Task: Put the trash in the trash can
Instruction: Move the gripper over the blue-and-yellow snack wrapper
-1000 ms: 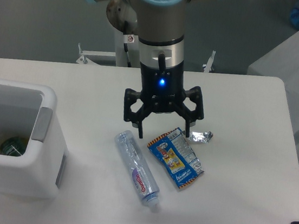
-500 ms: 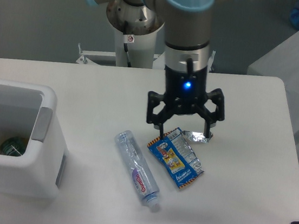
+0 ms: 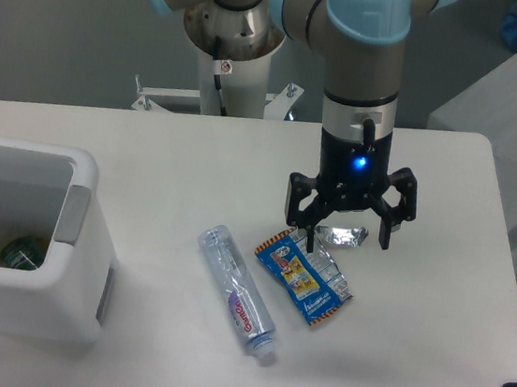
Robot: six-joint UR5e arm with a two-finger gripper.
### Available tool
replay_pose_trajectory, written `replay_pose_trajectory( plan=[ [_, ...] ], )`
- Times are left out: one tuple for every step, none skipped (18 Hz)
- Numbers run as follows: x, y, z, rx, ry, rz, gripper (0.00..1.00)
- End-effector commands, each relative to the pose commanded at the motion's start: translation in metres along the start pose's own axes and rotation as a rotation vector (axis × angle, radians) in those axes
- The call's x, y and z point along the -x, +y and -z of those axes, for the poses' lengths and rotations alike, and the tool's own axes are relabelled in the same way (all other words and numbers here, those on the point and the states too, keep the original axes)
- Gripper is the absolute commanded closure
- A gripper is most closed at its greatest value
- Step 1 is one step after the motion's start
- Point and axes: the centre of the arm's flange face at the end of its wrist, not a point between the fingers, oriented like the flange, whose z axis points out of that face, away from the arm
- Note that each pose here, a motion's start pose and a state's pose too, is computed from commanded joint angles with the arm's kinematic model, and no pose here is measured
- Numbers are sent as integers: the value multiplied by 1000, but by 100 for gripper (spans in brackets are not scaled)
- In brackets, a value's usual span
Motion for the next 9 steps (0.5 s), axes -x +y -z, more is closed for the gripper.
replay_pose_trajectory(
  plan=[
    [-4, 7, -6, 16, 11, -68, 0],
    [-10, 16, -16, 34, 26, -145, 0],
    [-14, 23, -22, 49, 35, -222, 0],
    [-15, 28, -27, 64, 40, -295, 0],
    [-14, 32, -32, 78, 46, -344, 0],
    [-16, 38, -38, 88, 59, -388, 0],
    [-16, 45, -45, 99, 68, -451, 0],
    [-11, 53, -50, 112, 78, -515, 0],
    [-10, 63, -59, 129, 96, -579, 0]
  ],
)
